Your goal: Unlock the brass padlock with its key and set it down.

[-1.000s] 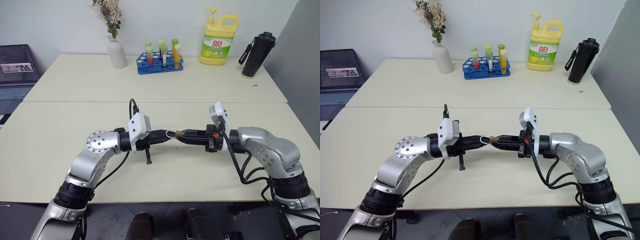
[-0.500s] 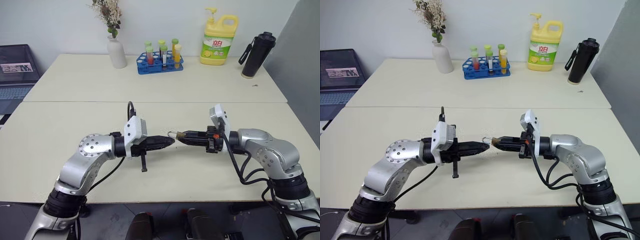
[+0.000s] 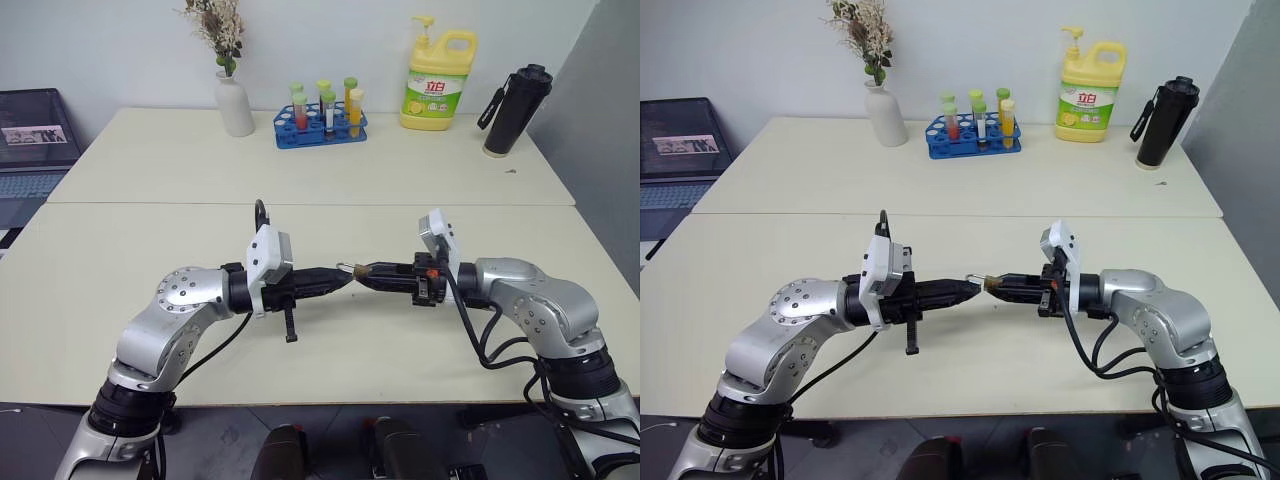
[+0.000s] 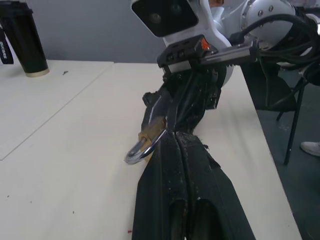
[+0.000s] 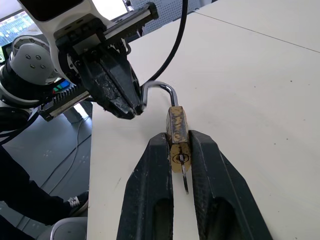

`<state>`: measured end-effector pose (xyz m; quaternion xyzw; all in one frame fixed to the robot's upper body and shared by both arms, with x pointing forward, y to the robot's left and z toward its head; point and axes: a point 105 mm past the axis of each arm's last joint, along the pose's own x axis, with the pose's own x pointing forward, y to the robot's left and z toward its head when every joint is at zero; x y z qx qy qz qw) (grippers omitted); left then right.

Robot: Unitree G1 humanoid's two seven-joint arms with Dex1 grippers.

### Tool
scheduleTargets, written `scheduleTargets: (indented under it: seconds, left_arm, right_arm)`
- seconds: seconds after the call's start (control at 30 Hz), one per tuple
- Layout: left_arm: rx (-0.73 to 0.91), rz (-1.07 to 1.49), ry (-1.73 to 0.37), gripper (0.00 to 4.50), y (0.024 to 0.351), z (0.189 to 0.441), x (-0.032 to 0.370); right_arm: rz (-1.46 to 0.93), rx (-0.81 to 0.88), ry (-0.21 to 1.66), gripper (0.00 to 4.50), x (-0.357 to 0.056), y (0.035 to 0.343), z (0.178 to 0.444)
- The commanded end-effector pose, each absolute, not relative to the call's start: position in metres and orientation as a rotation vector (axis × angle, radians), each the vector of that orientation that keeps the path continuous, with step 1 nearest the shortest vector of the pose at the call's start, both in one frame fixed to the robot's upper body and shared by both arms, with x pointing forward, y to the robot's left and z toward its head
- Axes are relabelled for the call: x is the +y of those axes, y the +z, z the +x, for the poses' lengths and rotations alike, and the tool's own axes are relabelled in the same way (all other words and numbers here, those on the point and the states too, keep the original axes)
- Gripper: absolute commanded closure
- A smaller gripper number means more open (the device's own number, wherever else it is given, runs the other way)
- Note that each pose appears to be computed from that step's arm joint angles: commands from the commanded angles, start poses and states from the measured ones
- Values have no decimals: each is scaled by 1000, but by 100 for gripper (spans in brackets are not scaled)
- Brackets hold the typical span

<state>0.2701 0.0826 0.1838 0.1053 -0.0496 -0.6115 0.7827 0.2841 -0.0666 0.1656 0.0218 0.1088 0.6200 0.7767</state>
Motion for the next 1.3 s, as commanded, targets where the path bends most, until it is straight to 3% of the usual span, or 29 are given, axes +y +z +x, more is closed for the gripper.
scheduleTargets:
  seconds: [0.03, 0.83, 1.0, 1.1, 1.3]
  left_arm:
    - [-163, 244, -1305, 450, 196, 272, 84]
    - [-197, 289, -1267, 450, 197, 279, 86]
    - [-204, 390, -1230, 450, 194, 276, 95]
    - [-220, 641, -1199, 450, 183, 274, 114]
    - [-193, 920, -1287, 272, 147, 258, 130]
  right_arm:
    - [23, 199, 1367, 435, -65, 172, 280]
    - [29, 200, 1381, 435, -63, 171, 277]
    - [24, 215, 1349, 435, -66, 169, 280]
    - [23, 282, 1295, 435, -73, 161, 286]
    - [68, 446, 1262, 435, -76, 146, 284]
